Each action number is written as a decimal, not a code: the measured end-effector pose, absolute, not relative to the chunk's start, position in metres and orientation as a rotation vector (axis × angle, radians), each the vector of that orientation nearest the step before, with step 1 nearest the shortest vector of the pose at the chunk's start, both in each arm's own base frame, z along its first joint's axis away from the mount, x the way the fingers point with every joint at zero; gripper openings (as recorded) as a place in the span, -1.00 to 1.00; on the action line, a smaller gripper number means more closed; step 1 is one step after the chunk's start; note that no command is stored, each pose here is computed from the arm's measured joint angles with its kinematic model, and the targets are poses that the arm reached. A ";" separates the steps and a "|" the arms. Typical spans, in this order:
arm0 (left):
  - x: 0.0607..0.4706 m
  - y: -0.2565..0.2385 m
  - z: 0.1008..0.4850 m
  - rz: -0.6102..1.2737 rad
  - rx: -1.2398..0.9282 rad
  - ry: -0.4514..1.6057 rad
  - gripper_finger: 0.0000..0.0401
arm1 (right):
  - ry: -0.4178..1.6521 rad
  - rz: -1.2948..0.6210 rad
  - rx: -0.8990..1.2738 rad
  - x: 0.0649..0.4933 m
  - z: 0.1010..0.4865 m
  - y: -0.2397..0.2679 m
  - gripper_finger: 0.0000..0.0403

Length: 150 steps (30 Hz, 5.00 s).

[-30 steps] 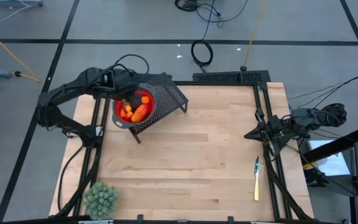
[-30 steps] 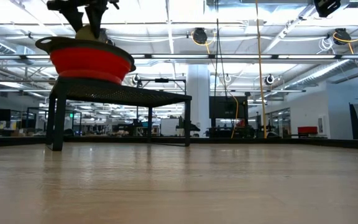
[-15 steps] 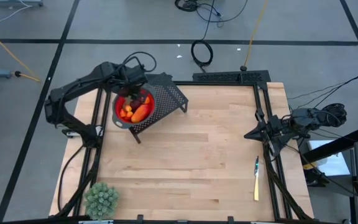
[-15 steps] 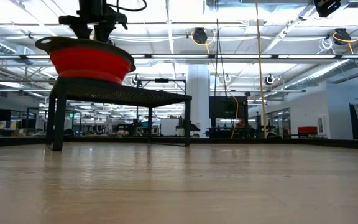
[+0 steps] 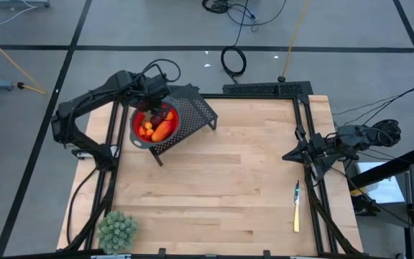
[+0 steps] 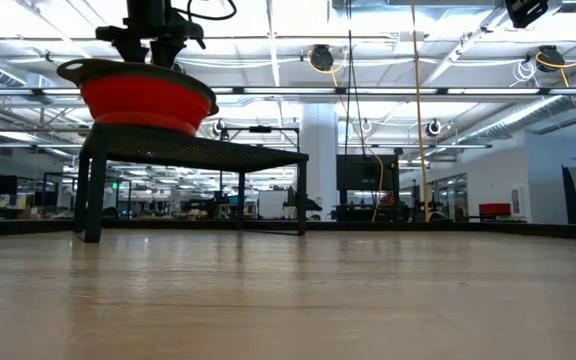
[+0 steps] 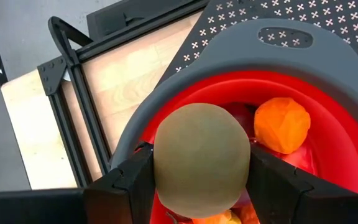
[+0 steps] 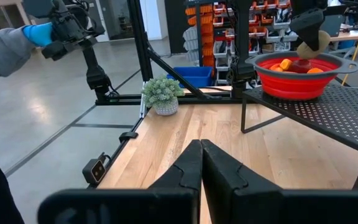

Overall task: Pick & Place Fruit
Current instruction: Put the kiwi into the red strainer bowl on the shelf, then put the knife on the shelf

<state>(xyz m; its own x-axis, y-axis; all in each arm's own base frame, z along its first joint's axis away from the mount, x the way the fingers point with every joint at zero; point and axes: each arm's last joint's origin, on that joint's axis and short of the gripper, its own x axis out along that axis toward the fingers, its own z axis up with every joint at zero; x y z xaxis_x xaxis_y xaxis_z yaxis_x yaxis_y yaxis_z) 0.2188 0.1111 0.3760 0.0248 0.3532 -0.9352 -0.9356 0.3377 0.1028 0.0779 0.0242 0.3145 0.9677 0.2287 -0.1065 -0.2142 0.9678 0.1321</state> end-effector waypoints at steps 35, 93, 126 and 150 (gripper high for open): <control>0.204 0.137 0.375 0.993 -0.719 1.199 0.03 | 0.161 0.223 0.138 0.077 0.311 0.024 -1.00; 0.200 0.122 0.384 0.665 -0.675 1.226 0.11 | 0.160 0.224 0.138 0.078 0.311 0.024 -1.00; 0.197 0.124 0.387 0.851 -0.640 1.188 0.12 | 0.159 0.224 0.139 0.077 0.311 0.024 -1.00; 0.198 0.126 0.385 0.874 -0.600 1.209 0.64 | 0.160 0.225 0.139 0.078 0.311 0.024 -1.00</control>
<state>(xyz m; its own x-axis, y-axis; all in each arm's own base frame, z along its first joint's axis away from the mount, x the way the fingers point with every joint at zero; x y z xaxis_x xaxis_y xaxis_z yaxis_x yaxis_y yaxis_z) 0.1978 0.1260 0.3848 0.1070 0.2523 -0.9617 -0.8342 0.5491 0.0512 0.0775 0.0243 0.3111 0.9623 0.2320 -0.1423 -0.2100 0.9655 0.1542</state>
